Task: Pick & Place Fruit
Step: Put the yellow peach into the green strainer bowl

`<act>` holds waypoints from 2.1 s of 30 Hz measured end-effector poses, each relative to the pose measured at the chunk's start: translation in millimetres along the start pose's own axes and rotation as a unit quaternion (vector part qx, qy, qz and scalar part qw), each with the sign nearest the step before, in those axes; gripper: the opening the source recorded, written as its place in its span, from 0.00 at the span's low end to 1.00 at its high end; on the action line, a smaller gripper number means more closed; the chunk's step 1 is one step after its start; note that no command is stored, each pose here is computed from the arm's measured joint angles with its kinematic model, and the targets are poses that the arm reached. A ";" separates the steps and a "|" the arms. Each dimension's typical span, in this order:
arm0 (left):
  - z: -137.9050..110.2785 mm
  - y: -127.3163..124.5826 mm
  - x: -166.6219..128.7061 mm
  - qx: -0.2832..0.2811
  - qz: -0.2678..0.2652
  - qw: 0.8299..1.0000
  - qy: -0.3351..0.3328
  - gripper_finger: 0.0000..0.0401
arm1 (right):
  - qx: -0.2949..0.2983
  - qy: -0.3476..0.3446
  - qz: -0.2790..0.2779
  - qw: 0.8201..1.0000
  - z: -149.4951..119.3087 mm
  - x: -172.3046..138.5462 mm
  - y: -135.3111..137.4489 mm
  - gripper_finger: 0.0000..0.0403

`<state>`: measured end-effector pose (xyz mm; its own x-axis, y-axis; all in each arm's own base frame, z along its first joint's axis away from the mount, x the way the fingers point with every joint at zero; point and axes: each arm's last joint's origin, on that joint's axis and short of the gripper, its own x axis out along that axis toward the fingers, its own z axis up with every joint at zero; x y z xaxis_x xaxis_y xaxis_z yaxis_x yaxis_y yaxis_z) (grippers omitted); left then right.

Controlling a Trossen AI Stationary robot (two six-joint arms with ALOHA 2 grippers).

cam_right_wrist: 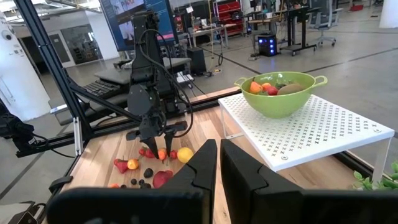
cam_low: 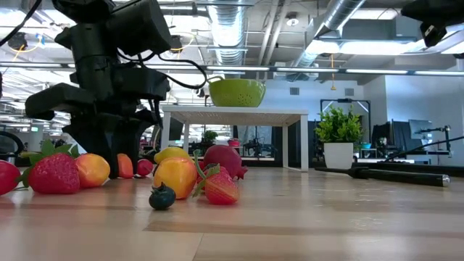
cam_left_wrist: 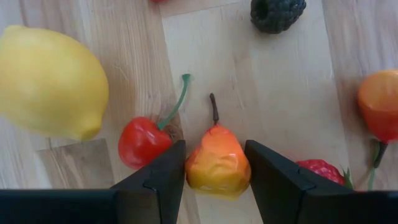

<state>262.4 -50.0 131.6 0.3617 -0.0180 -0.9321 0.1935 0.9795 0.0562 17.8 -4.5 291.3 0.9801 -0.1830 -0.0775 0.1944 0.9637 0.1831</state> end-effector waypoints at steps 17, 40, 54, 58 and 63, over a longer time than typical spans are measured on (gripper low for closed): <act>0.4 -1.0 -0.2 -0.002 -0.018 1.000 -0.003 0.33 | 0.000 0.000 0.000 1.000 0.0 0.0 0.0 0.04; 53.7 53.1 -121.7 -0.083 0.109 0.876 -0.463 0.31 | 0.000 0.000 0.000 1.000 0.0 0.0 0.0 0.04; 44.4 123.5 -162.7 -0.150 0.230 0.755 -0.596 0.32 | 0.000 0.000 0.000 1.000 0.0 0.0 0.0 0.04; 40.1 138.4 -166.8 -0.162 0.254 0.746 -0.594 0.32 | 0.000 0.000 0.000 1.000 0.0 0.0 0.0 0.04; 48.6 157.3 -167.8 -0.162 0.281 0.743 -0.586 0.32 | 0.000 0.000 0.000 1.000 0.0 0.0 0.0 0.04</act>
<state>276.4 97.3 314.3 0.8844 0.4356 0.1675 -0.4494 0.8917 0.0534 17.8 -4.5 291.3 0.9800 -0.1831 -0.0774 0.1945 0.9637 0.1827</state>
